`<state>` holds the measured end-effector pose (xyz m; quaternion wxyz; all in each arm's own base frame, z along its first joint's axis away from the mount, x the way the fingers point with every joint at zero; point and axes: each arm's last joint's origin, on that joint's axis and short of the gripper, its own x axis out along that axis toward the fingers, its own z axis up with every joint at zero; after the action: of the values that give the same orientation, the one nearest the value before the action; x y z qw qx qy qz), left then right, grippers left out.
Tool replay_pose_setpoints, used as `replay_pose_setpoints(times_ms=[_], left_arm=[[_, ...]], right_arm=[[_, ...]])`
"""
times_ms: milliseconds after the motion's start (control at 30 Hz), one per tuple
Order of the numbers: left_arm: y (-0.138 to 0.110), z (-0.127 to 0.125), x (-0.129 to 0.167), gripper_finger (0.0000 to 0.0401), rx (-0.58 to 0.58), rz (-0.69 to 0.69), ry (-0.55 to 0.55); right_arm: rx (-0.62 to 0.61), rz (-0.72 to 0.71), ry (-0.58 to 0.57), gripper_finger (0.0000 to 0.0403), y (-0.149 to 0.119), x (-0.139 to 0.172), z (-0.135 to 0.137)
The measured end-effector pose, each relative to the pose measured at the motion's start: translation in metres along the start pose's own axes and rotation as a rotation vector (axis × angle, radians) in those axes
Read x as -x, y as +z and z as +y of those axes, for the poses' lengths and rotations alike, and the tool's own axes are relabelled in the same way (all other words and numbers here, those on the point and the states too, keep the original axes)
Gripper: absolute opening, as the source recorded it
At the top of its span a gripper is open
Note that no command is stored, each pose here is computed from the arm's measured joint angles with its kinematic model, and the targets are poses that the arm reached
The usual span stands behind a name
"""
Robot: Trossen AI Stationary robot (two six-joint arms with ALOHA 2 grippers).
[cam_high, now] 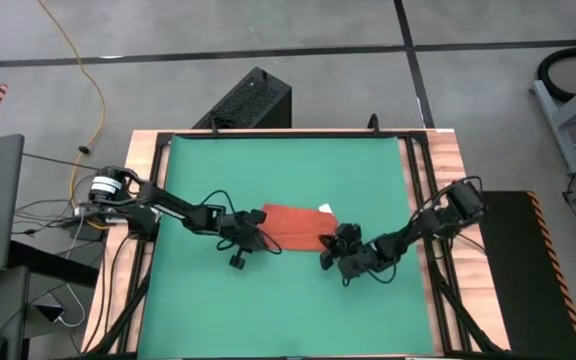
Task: Roll towel into tight, uniform cylinder
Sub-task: Roll the orange towel
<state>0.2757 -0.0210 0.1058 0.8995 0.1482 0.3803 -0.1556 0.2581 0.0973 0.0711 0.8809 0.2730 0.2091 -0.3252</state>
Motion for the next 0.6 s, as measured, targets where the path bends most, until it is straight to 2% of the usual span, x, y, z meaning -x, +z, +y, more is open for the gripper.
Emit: replay_pose_setpoints(times_ms=[133, 300, 367, 500, 600], left_arm=[[0.012, 0.002, 0.016, 0.0, 0.004, -0.067, 0.03], [0.031, 0.01, 0.05, 0.0, 0.031, -0.2, 0.224], [0.025, 0.007, 0.056, 0.0, 0.054, -0.23, 0.252], [0.005, -0.005, 0.054, 0.0, 0.127, -0.301, 0.23], [-0.006, -0.021, 0.049, 0.0, 0.121, -0.35, 0.22]], right_arm=[[0.001, -0.018, 0.005, 0.0063, 0.0, 0.001, 0.005], [0.002, -0.022, 0.002, 0.0063, 0.002, -0.001, 0.005], [0.006, -0.021, 0.0, 0.0063, 0.002, -0.001, 0.005], [0.007, -0.021, 0.0, 0.0063, 0.002, -0.001, 0.005], [0.005, -0.023, 0.001, 0.0063, 0.002, -0.001, 0.005]])
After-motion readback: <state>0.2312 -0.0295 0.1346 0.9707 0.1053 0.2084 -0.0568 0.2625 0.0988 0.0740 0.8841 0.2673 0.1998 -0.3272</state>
